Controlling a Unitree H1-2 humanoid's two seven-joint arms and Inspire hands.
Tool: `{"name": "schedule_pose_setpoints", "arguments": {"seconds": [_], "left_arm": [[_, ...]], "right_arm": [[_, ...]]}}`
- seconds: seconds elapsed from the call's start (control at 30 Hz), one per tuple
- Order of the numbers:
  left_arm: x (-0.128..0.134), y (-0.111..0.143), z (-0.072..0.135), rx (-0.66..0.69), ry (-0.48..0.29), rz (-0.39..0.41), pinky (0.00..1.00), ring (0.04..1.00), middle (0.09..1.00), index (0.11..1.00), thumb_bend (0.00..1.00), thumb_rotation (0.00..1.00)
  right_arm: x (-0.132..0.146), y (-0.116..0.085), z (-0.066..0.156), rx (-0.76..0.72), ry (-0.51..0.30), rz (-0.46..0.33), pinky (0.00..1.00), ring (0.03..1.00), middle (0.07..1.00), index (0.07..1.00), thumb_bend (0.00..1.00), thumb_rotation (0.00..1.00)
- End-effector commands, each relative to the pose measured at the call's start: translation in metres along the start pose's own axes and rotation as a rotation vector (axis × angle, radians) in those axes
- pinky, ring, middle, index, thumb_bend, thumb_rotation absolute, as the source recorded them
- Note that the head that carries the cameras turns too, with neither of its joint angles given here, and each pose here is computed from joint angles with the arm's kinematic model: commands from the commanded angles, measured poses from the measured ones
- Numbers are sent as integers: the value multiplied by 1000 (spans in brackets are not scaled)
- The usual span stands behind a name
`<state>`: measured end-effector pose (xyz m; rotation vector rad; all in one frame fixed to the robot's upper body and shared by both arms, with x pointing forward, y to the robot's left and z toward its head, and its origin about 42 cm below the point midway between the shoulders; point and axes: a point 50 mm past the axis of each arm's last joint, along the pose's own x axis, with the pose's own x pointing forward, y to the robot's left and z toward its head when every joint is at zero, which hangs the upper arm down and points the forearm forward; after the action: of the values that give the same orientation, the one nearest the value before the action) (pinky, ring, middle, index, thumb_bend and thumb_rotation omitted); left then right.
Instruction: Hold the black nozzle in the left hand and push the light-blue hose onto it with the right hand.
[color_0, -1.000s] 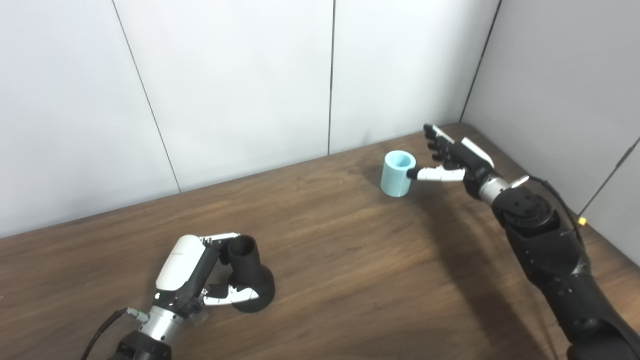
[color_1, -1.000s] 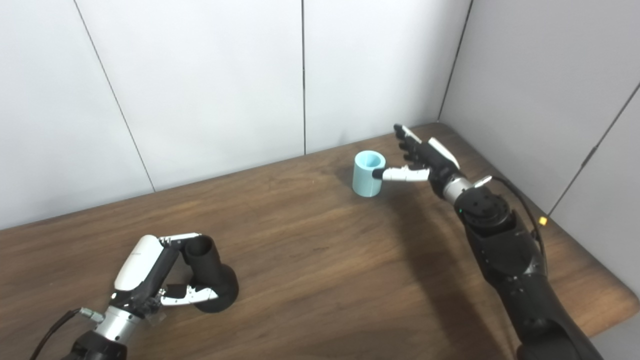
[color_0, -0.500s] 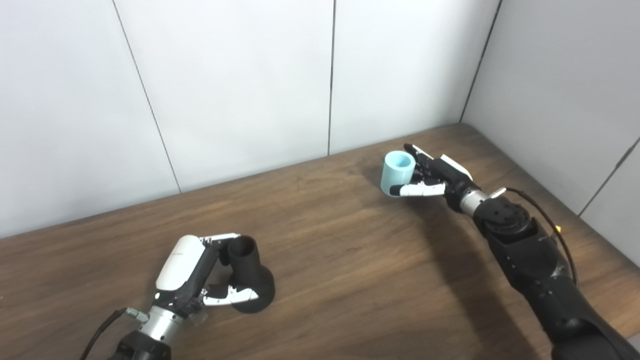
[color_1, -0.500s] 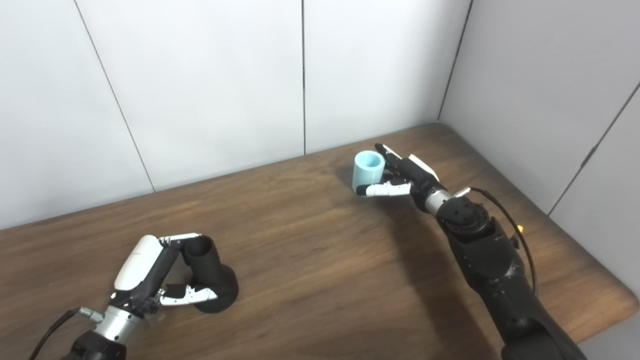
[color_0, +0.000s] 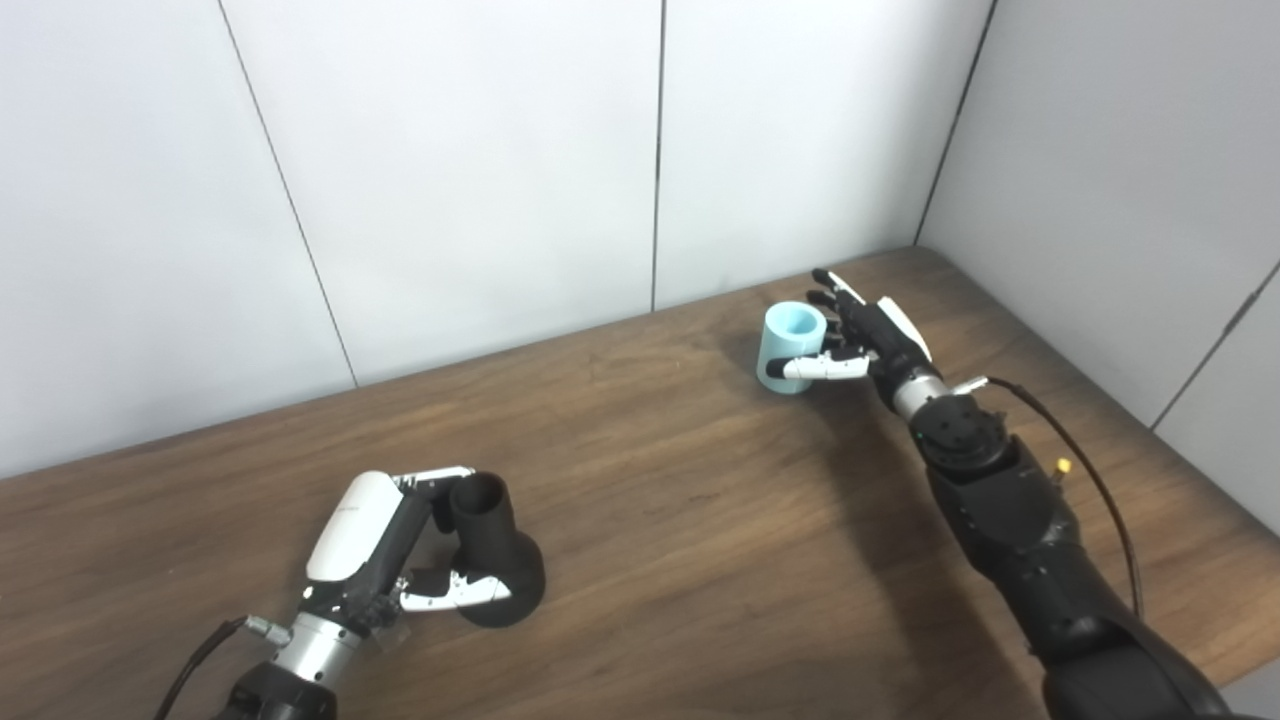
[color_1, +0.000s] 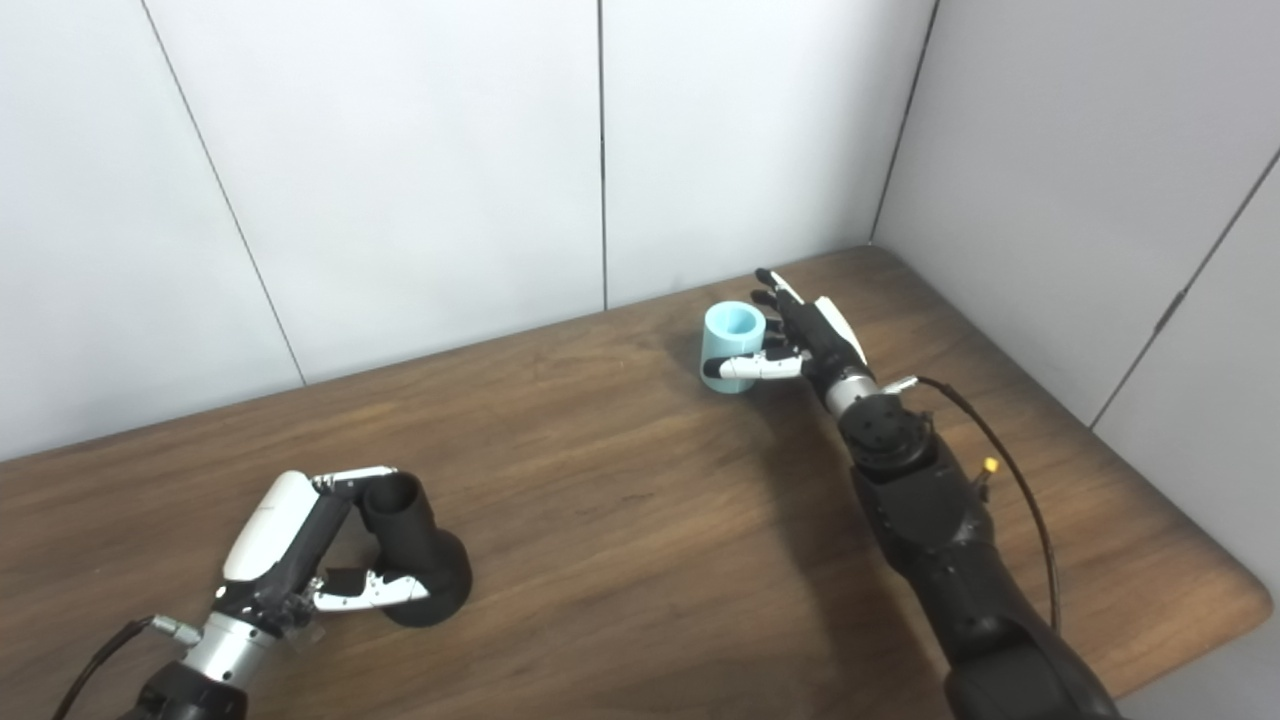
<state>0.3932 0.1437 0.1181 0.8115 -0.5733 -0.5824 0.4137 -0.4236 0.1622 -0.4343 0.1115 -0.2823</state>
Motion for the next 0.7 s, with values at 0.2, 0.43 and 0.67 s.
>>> {"name": "schedule_pose_setpoints", "arguments": {"seconds": [0.2, 0.43, 0.67], "left_arm": [[-71, -41, -29, -9, 171, -147, 379, 413, 463, 494, 504, 0], [-69, -40, -28, -17, 172, -149, 382, 411, 464, 495, 504, 0], [-66, -38, -28, -23, 175, -139, 377, 413, 458, 498, 504, 0]], "right_arm": [[5, 12, 8, -61, 28, 21, 740, 793, 844, 887, 751, 7], [6, 11, 9, -208, -5, 49, 682, 727, 775, 798, 766, 0], [2, 3, 12, -297, -39, 23, 579, 593, 565, 666, 661, 0]]}}
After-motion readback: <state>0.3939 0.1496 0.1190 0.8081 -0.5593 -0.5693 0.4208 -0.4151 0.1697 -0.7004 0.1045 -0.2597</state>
